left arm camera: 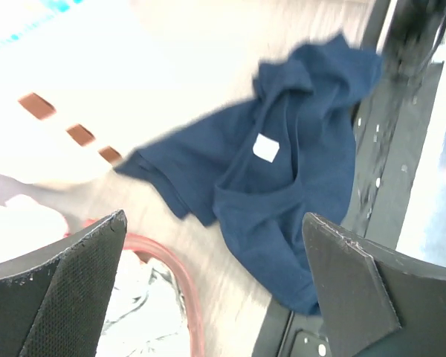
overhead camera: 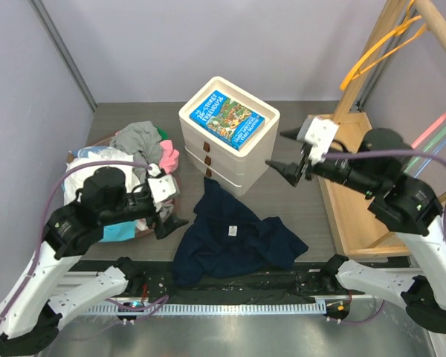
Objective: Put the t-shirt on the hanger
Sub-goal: Pick up the hanger from the clothesline, then place the T-shirt on the hanger.
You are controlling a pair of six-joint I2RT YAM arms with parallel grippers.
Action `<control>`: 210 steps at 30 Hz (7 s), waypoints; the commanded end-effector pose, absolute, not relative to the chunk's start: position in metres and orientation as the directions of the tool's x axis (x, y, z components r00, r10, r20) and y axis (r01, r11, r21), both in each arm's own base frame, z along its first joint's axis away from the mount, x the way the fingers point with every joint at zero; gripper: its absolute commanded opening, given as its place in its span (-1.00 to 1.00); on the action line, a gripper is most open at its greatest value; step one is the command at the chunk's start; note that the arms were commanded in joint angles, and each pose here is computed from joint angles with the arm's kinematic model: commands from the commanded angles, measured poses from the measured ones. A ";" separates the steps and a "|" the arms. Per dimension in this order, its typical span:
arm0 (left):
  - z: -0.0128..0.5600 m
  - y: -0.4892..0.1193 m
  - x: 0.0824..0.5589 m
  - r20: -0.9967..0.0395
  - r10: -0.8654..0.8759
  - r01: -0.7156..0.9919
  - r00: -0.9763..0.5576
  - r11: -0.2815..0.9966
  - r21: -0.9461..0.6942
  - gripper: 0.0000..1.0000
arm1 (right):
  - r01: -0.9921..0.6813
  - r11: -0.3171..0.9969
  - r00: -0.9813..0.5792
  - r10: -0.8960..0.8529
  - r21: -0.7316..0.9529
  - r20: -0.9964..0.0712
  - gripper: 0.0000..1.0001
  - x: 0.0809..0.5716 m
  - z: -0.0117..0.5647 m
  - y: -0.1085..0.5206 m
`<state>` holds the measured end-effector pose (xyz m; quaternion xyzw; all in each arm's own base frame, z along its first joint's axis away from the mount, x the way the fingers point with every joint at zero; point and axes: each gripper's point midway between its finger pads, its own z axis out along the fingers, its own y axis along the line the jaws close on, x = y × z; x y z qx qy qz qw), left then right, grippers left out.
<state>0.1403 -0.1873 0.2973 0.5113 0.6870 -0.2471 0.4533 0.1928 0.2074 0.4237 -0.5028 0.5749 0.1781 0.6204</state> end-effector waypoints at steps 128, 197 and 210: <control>0.381 -0.183 0.116 -0.913 0.194 0.870 0.359 0.283 0.403 0.99 | -0.956 0.186 -0.262 -0.200 0.226 -0.944 -0.98 0.101 0.373 0.209; 0.235 -0.222 0.132 -0.874 0.480 0.986 -0.069 0.165 0.013 -1.00 | -0.987 -0.144 0.157 -0.734 -0.075 -0.661 -0.06 0.138 0.270 0.271; 0.236 -0.213 0.129 -0.871 0.463 0.962 -0.163 0.271 -0.036 -0.21 | -0.976 -0.023 0.160 -0.755 -0.219 -0.636 -0.98 0.144 0.264 0.228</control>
